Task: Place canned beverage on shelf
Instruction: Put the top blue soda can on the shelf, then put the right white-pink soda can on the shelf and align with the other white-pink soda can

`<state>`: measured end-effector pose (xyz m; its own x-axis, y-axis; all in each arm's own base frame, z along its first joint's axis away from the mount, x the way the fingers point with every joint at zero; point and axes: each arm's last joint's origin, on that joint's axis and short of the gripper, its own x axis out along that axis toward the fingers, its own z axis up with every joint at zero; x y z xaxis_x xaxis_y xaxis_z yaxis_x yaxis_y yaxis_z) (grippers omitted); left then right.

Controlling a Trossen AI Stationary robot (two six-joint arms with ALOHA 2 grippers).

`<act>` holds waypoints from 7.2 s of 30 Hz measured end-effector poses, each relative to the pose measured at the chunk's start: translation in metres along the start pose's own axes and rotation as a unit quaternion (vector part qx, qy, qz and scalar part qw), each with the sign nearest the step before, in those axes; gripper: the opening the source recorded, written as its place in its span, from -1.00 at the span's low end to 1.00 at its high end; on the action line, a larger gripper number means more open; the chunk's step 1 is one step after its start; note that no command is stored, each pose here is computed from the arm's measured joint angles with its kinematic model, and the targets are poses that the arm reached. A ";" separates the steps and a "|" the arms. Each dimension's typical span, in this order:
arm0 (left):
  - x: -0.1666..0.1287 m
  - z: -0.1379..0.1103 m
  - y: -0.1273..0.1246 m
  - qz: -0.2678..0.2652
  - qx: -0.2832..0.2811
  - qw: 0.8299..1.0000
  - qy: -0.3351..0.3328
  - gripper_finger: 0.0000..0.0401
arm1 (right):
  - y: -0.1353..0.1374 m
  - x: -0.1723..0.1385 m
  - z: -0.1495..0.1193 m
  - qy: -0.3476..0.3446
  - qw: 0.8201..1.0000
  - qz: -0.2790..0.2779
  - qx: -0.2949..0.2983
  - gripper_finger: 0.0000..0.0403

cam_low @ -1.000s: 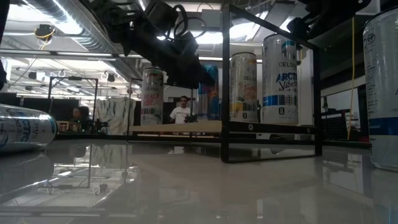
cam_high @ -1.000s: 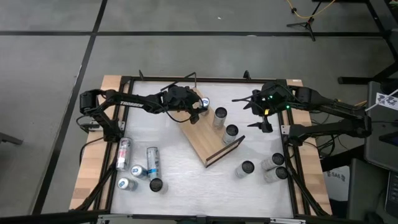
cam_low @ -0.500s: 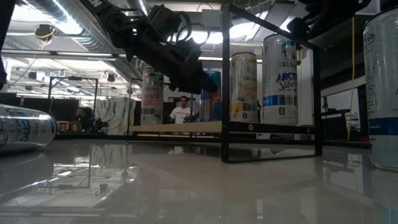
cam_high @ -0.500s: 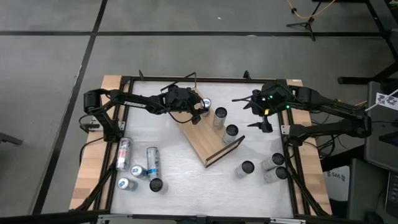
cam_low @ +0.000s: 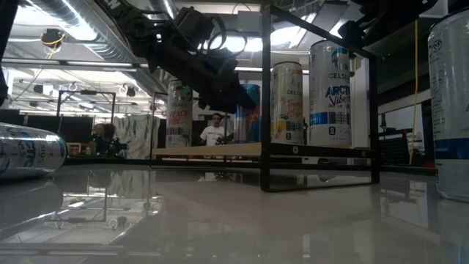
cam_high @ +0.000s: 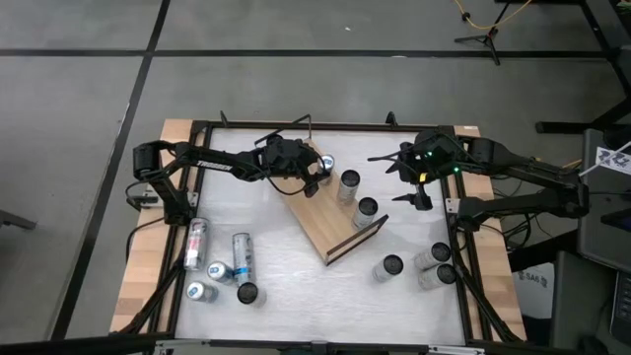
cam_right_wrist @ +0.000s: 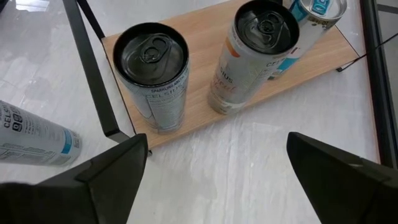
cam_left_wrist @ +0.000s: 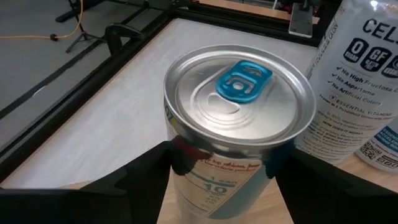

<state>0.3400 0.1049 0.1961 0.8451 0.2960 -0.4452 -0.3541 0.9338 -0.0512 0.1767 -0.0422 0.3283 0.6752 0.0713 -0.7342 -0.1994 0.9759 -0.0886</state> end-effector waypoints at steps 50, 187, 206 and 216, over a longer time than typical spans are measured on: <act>-0.081 0.036 -0.013 -0.089 -0.036 0.995 0.033 0.74 | 0.000 0.000 0.000 0.000 1.000 0.000 0.000 0.88; -0.186 -0.049 -0.254 0.086 -0.425 0.759 0.485 0.37 | 0.001 0.000 -0.002 0.010 1.000 0.005 0.003 0.88; -0.170 -0.040 -0.242 0.101 -0.459 0.746 0.472 0.38 | 0.001 0.000 -0.002 0.010 1.000 0.005 0.003 0.88; -0.153 -0.029 -0.225 0.082 -0.429 0.774 0.459 0.38 | 0.001 0.000 -0.002 0.010 1.000 0.004 0.003 0.88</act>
<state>0.2787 -0.1563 0.2503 0.2591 -0.2380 -0.9361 -0.8950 0.3052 -0.3253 0.1750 -0.0418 0.3270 0.6595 0.0759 -0.7478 -0.2010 0.9765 -0.0782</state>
